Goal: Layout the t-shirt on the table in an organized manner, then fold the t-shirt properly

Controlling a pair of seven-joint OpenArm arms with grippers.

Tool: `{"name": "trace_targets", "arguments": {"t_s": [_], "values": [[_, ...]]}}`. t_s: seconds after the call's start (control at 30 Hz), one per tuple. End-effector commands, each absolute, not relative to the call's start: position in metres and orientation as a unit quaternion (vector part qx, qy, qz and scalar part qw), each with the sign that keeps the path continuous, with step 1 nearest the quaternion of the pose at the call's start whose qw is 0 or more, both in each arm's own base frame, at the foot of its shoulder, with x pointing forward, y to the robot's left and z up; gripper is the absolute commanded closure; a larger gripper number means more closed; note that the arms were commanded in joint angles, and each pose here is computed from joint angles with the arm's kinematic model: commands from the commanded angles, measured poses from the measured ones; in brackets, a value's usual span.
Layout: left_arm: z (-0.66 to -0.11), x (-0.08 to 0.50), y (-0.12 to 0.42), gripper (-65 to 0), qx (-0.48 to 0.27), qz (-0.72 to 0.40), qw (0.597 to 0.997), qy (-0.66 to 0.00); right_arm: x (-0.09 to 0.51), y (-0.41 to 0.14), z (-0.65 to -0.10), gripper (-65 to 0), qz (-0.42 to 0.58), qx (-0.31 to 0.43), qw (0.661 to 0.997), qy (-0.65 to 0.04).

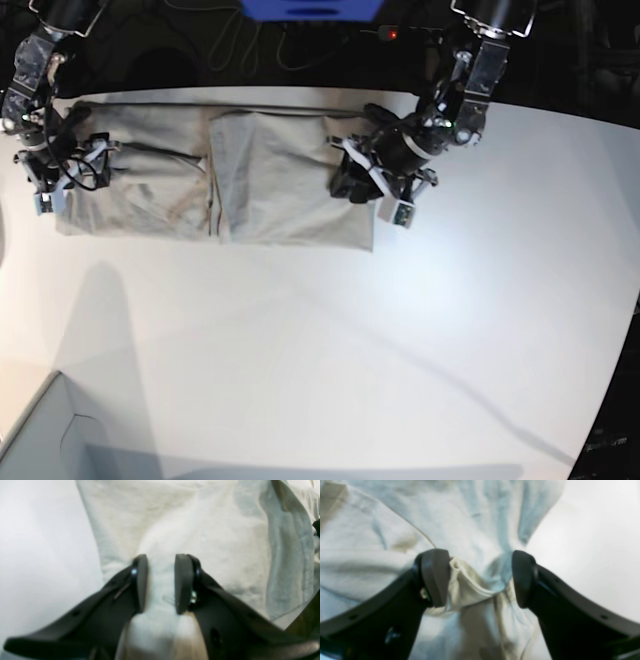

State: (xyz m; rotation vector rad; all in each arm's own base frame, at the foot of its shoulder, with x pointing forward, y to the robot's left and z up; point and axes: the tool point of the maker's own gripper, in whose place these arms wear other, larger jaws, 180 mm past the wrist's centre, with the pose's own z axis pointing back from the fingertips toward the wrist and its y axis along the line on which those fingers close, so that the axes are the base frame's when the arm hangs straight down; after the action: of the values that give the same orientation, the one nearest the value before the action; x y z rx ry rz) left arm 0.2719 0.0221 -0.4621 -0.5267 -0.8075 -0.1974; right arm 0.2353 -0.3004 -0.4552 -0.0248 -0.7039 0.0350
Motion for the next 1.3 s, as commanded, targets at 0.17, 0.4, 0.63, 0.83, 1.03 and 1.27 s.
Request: {"name": "trace_targets", "arguments": {"t_s": [0.17, 0.4, 0.63, 0.83, 1.03, 1.27], "values": [[-0.456, 0.276, 0.024, -18.6, -0.249, -0.097, 0.879, -0.396, 0.242, -0.305, -0.445, -39.8, 0.022, -0.017, 0.932, -0.361], [-0.456, 0.276, 0.022, -18.6, -0.25, -0.096, 0.878, -0.396, 0.241, -0.308, -0.444, -39.9, 0.022, -0.02, 0.932, -0.36], [-0.456, 0.276, 0.024, -18.6, -0.25, -0.096, 0.878, -0.396, 0.234, -0.327, -0.439, -40.0, -0.009, -0.036, 0.929, -0.368], [-0.456, 0.276, 0.023, -18.6, -0.251, -0.095, 0.878, -0.396, 0.233, -0.325, -0.443, -40.0, -0.011, -0.031, 0.931, -0.363], [-0.441, 0.284, 0.02, -18.6, -0.255, -0.099, 0.868, -0.415, 0.217, -0.32, -0.473, -40.0, -0.032, -0.005, 0.944, -0.329], [-0.409, 0.297, 0.014, -18.6, -0.261, -0.111, 0.846, -0.451, 0.217, -0.305, -0.48, -39.1, -0.029, 0.011, 0.945, -0.325]]}}
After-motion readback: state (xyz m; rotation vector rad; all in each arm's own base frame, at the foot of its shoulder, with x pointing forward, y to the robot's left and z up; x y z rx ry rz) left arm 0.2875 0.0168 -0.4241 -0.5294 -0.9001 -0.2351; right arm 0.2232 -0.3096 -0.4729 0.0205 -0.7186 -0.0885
